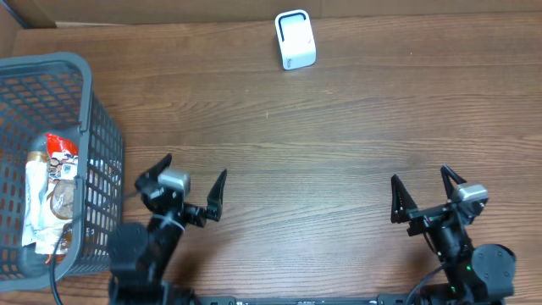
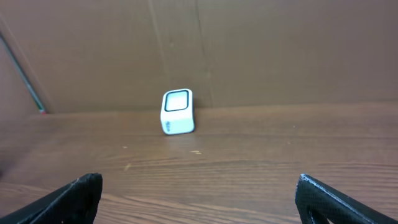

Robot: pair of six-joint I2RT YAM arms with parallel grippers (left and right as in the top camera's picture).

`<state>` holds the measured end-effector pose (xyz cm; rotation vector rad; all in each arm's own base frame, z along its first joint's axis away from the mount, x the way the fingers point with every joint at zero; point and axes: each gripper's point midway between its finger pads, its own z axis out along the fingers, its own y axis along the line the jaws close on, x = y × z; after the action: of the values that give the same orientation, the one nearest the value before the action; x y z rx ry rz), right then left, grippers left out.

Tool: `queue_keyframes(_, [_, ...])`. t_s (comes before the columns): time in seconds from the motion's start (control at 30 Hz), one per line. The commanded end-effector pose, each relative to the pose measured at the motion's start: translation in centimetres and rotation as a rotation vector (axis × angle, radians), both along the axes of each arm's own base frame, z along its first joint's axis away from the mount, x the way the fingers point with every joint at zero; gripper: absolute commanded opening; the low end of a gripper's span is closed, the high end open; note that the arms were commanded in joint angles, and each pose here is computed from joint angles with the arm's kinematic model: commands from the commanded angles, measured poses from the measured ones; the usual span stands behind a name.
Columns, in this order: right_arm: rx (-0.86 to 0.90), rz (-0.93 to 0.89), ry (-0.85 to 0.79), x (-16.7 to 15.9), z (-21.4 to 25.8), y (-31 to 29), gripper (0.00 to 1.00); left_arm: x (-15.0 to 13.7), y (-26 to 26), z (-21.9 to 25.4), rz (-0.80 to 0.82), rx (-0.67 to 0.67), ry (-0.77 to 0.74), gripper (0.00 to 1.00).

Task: Scan the item barcode
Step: 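Move the left gripper over the basket and reach down into it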

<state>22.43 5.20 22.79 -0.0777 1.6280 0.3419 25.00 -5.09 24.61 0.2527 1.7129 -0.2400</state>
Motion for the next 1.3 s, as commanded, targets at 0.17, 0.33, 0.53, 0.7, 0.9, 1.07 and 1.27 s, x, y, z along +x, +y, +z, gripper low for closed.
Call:
queue_keyframes(0.17, [0.014,0.083,0.008,-1.9,7.0,1.2,1.00,2.2,-2.7,7.0,-0.165,-0.062,0.163,1.00])
queue_keyframes(0.33, [0.025,0.239,0.066,-2.1,9.4,3.8,1.00,3.2,-2.9,11.0,-0.179,-0.071,0.269,1.00])
queue_keyframes(0.53, [0.095,0.266,0.287,-0.6,10.3,4.7,1.00,3.6,-3.4,13.7,-0.240,-0.013,0.439,0.99])
queue_keyframes(0.7, [0.100,0.256,0.492,0.6,10.3,4.8,1.00,4.3,-3.3,15.2,-0.242,-0.013,0.515,0.99])
queue_keyframes(0.9, [0.116,0.281,0.650,2.4,9.0,5.6,1.00,4.9,-3.4,14.7,-0.244,-0.024,0.546,1.00])
queue_keyframes(1.07, [0.135,0.312,0.738,3.2,7.2,6.3,1.00,6.1,0.2,13.8,-0.023,-0.030,0.587,1.00])
queue_keyframes(1.27, [0.133,0.303,0.809,3.7,5.6,6.3,1.00,5.9,9.6,12.7,0.379,-0.230,0.657,1.00])
